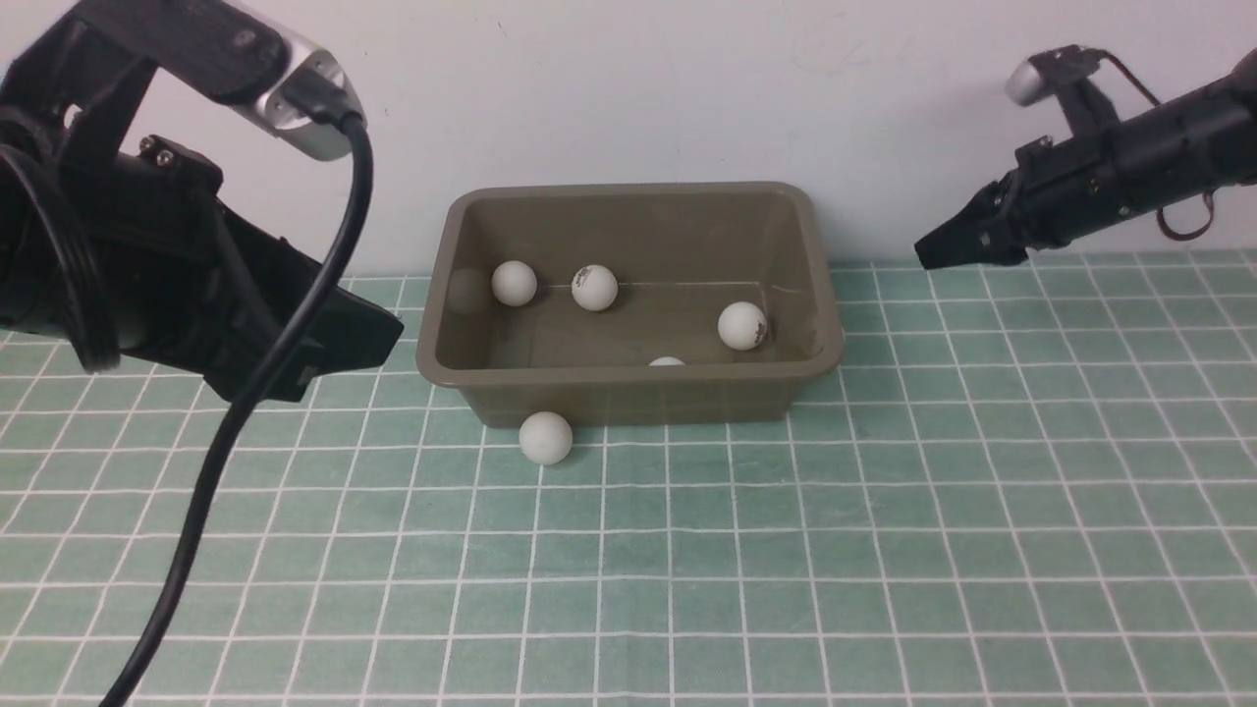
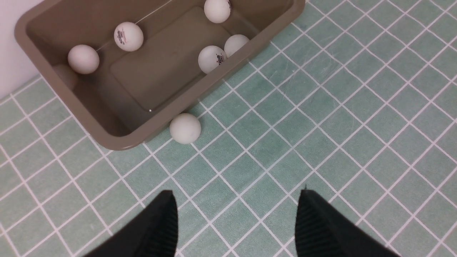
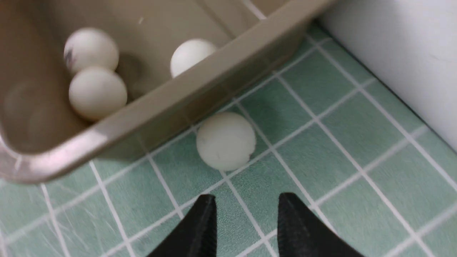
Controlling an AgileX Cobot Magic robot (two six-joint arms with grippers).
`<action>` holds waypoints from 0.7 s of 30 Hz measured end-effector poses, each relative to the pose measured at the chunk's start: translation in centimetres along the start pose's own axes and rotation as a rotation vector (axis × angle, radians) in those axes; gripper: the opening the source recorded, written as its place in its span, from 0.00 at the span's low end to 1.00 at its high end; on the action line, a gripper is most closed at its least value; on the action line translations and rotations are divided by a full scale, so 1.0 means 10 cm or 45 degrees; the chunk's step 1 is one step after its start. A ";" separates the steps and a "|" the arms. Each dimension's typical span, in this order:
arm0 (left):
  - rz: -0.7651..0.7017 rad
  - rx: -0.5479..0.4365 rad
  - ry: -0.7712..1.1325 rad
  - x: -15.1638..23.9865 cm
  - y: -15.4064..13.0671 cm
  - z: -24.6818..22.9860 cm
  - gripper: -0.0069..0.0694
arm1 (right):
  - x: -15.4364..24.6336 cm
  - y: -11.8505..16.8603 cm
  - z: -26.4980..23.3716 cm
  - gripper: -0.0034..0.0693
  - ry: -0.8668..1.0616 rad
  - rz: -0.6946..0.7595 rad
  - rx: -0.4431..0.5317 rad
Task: Put the table tennis balls in the box on the green coffee tablecloth.
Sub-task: 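Reach for and grasp a ping pong ball on the table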
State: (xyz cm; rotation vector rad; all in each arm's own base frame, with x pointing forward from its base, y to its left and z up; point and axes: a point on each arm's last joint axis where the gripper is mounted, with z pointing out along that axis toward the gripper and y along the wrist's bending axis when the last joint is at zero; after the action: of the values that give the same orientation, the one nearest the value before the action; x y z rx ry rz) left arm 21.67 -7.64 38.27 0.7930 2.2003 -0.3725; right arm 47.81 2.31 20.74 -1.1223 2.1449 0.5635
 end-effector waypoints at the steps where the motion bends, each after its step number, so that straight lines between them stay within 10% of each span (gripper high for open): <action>1: 0.000 0.000 0.000 0.00 0.00 0.00 0.62 | 0.01 0.01 0.05 0.36 0.006 -0.064 -0.012; 21: 0.024 -0.001 0.000 0.00 0.00 0.00 0.62 | 0.03 0.12 0.65 0.62 -0.047 -0.487 -0.072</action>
State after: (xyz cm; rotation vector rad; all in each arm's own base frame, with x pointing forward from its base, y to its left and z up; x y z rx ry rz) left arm 21.67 -7.64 38.27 0.8129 2.1912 -0.3619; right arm 48.93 6.83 16.03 -1.4949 1.8264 0.4639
